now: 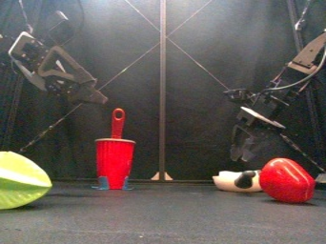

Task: Grab sushi roll

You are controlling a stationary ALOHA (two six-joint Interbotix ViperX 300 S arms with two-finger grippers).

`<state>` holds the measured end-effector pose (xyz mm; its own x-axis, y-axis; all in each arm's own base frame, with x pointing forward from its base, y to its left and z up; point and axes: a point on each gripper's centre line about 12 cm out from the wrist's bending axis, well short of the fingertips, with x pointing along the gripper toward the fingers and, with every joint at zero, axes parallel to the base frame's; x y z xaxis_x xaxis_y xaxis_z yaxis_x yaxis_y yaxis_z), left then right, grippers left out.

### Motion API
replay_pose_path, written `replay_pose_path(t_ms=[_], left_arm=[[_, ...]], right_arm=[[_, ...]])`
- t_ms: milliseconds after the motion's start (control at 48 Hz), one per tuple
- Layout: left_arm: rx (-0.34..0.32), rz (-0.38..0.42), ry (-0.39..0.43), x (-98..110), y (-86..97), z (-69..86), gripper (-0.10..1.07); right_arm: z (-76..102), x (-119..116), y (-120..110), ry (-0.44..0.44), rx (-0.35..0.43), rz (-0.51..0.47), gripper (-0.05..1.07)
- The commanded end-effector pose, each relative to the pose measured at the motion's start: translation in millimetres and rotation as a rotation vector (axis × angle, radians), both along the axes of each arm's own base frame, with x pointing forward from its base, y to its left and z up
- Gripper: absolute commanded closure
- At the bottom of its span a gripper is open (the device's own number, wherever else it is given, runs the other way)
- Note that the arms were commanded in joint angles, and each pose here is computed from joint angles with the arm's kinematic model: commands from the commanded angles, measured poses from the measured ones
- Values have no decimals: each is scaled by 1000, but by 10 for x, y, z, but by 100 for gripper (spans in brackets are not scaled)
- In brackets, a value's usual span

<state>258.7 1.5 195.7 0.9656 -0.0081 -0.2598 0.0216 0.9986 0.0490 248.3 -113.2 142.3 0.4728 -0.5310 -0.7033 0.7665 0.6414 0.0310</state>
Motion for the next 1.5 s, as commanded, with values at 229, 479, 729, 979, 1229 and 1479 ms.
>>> replay_pose_path(t_ms=[229,479,729,979,1229,1479], left_arm=[[1,2,-18,23,8,42,-3],[0,3,-17,20,9,37,-3],[0,3,-15,16,9,32,-3],[0,3,-15,16,9,32,-3],[1,2,-15,16,8,32,-3],[0,3,-14,13,8,26,-3]], right_arm=[[39,133,-3,-9,-5,24,13],[-14,132,-10,7,3,20,13],[-107,147,-15,33,20,20,13],[-194,176,-17,55,38,27,13],[-232,193,-33,61,49,25,14],[-245,197,-29,64,52,29,16]])
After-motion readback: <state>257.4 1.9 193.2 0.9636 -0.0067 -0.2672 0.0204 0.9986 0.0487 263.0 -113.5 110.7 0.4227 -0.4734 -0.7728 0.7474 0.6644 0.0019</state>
